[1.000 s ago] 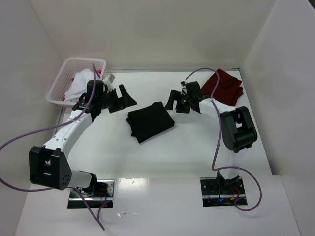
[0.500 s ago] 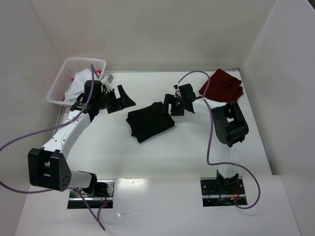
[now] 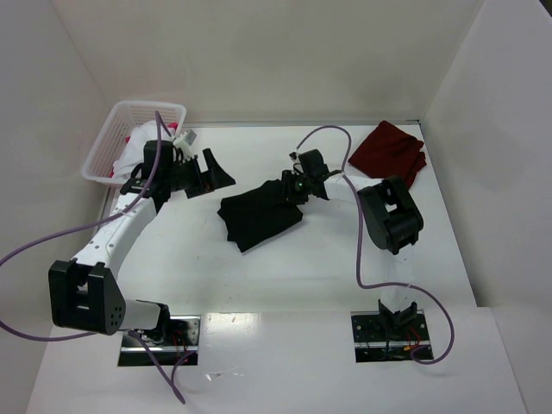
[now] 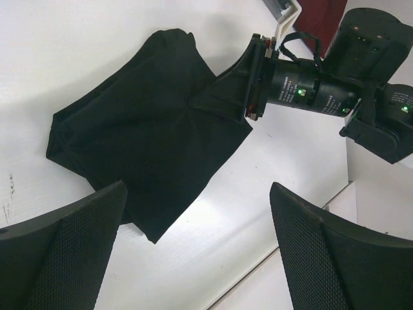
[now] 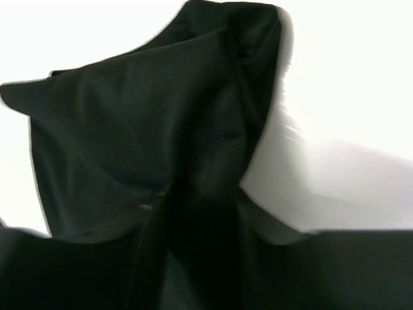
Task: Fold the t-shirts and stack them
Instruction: Put the neatly folded tshirt into the corner of the board with the right arm
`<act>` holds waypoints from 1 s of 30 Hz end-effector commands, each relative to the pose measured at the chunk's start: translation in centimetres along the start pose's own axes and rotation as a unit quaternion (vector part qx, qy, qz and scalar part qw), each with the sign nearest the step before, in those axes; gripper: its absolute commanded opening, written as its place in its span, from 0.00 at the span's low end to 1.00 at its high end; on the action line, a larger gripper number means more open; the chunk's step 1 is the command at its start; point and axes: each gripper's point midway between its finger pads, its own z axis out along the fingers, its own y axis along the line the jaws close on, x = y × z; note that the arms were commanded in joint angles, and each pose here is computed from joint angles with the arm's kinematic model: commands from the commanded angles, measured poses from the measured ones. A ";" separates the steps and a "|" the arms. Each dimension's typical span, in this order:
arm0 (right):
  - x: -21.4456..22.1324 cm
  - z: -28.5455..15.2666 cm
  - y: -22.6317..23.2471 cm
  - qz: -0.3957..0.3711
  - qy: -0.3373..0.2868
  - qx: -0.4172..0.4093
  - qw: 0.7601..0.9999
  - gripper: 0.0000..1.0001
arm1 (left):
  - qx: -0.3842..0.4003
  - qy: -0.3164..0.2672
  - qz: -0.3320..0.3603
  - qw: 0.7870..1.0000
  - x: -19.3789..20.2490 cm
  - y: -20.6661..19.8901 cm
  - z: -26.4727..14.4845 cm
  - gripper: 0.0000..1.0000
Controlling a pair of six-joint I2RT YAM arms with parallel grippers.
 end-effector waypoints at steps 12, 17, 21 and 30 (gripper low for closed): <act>1.2 0.0 -1.9 0.029 0.025 0.082 0.996 0.00 | 0.037 -0.033 0.031 0.998 -1.6 -1.8 -2.4 0.99; -5.1 -3.0 0.5 0.018 -0.035 0.098 0.994 0.00 | 0.038 -0.042 0.032 0.998 -2.4 -1.9 -3.6 0.99; -9.7 -5.9 -0.4 0.026 -0.083 0.116 0.989 0.00 | 0.042 -0.049 0.040 0.997 -2.9 -1.9 -4.4 0.99; -17.5 -10.5 -5.8 0.052 -0.139 0.166 0.975 0.00 | 0.047 -0.038 0.042 0.997 -3.6 -2.0 -4.1 0.99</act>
